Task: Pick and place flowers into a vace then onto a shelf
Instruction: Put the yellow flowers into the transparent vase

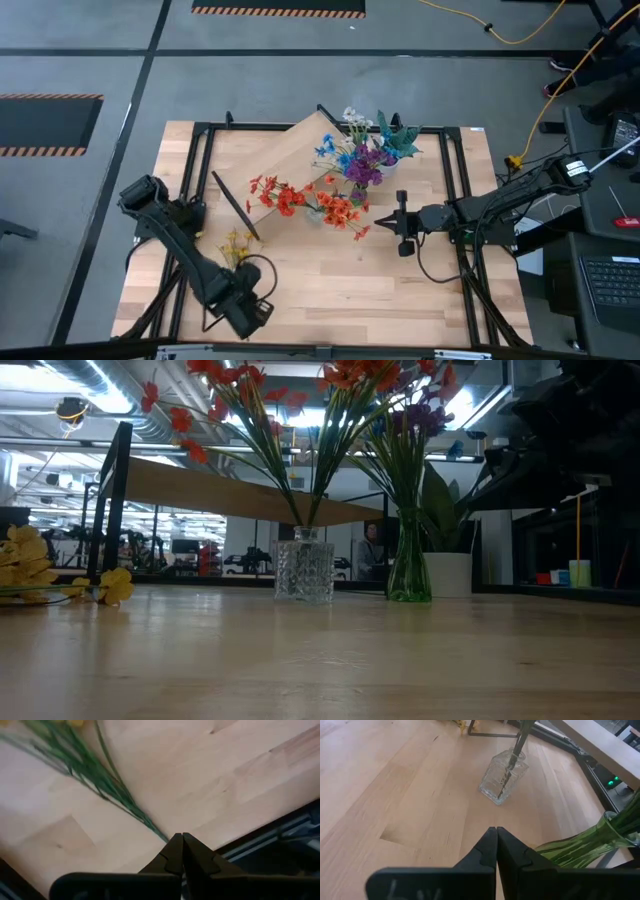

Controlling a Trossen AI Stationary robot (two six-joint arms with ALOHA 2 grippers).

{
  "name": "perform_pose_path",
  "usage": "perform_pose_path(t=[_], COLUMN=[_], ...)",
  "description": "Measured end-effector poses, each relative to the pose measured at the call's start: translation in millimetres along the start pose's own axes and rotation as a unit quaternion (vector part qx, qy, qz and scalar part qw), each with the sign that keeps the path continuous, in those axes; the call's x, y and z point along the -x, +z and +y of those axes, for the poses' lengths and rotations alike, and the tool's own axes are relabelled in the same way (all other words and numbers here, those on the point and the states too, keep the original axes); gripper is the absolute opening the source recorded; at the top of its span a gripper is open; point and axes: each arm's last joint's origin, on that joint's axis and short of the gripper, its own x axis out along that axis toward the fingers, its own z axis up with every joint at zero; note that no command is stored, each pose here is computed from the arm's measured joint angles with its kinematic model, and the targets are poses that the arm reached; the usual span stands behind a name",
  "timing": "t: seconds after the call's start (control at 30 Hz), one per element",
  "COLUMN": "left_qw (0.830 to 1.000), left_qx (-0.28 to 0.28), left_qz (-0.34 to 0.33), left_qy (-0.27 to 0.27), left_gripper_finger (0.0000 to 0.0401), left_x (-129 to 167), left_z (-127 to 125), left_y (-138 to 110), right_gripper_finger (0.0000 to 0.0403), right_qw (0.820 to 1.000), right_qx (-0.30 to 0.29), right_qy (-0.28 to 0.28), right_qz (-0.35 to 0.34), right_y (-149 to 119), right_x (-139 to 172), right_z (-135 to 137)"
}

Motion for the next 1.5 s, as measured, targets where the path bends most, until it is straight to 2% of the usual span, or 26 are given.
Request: perform_pose_path(t=[0.23, 0.43, 0.63, 0.93, 1.1, 1.37, 1.5], left_qw=[0.998, 0.996, 0.996, 0.996, 0.993, 0.987, 0.986], left_qx=[0.054, 0.075, 0.072, 0.077, 0.092, 0.113, 0.121], left_qz=[-0.026, -0.044, -0.049, -0.052, -0.031, -0.064, -0.070], left_qy=[-0.014, -0.019, 0.008, 0.011, 0.059, 0.099, 0.095], left_gripper_finger=[0.0003, 0.0011, 0.0045, 0.0123, 0.0156, 0.0173, 0.0173], left_x=[0.5, -0.5, -8.5, -10.2, -21.1, -44.9, -55.4], left_z=[9.7, 11.8, 13.2, 13.0, 22.7, 42.8, 48.5], left_y=[-22.0, -25.6, -26.4, -26.1, -23.1, -15.8, -13.8], right_gripper_finger=[0.0007, 0.0007, 0.0007, 0.0007, 0.0007, 0.0007, 0.0007], right_qw=[1.000, 1.000, 1.000, 1.000, 1.000, 1.000, 1.000], right_qx=[0.001, 0.000, 0.000, 0.000, 0.001, 0.001, 0.001], right_qy=[0.000, 0.000, 0.000, 0.000, 0.000, 0.000, 0.000], right_qz=[0.000, 0.000, 0.000, 0.000, 0.000, 0.000, 0.000], right_y=[0.0, 0.0, 0.1, 0.1, 0.0, 0.0, 0.0], right_x=[0.0, 0.0, 0.0, 0.0, 0.0, 0.0, 0.0], right_z=[0.0, 0.0, 0.0, 0.0, 0.0, 0.0, 0.0])
